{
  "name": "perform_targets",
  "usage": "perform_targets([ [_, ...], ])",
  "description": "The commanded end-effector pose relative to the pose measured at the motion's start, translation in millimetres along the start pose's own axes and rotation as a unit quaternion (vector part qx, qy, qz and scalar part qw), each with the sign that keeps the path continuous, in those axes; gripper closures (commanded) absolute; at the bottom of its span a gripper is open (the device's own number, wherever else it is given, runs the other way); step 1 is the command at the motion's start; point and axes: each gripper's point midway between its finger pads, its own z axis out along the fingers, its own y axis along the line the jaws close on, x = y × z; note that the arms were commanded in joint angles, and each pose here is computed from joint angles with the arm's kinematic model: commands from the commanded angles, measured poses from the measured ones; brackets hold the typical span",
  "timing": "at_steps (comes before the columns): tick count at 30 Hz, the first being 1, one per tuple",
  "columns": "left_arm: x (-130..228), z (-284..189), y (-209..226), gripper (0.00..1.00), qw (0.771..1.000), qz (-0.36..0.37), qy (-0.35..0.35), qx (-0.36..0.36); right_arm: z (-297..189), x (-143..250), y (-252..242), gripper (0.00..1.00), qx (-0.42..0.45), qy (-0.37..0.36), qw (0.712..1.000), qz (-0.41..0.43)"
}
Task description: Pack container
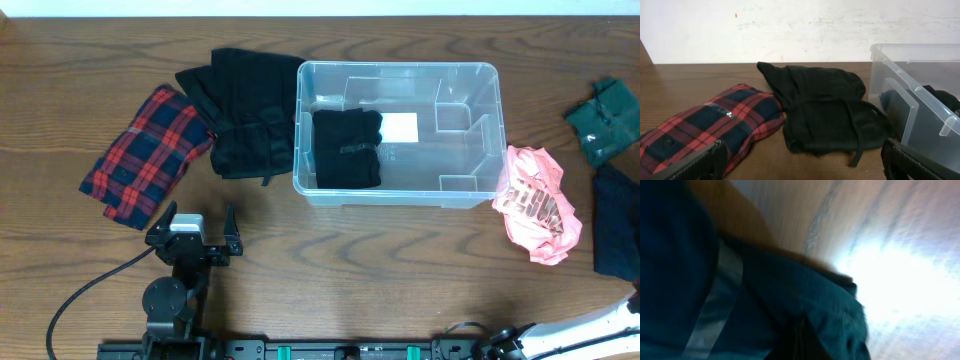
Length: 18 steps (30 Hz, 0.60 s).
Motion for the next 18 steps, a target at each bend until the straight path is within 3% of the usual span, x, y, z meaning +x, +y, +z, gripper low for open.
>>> perform_targets([
  [1, 17.3, 2.3, -1.0, 0.02, 1.000, -0.004, 0.022, 0.003, 14.4, 21.1, 16.4, 0.99, -0.051, 0.059, 0.997, 0.011],
  [10, 17.3, 2.3, -1.0, 0.02, 1.000, -0.004, 0.022, 0.003, 22.8, 60.0, 48.2, 0.99, -0.105, 0.119, 0.987, -0.008],
  [18, 17.3, 2.3, -1.0, 0.02, 1.000, -0.004, 0.022, 0.003, 6.3, 90.4, 106.1, 0.99, -0.210, 0.169, 0.962, -0.042],
])
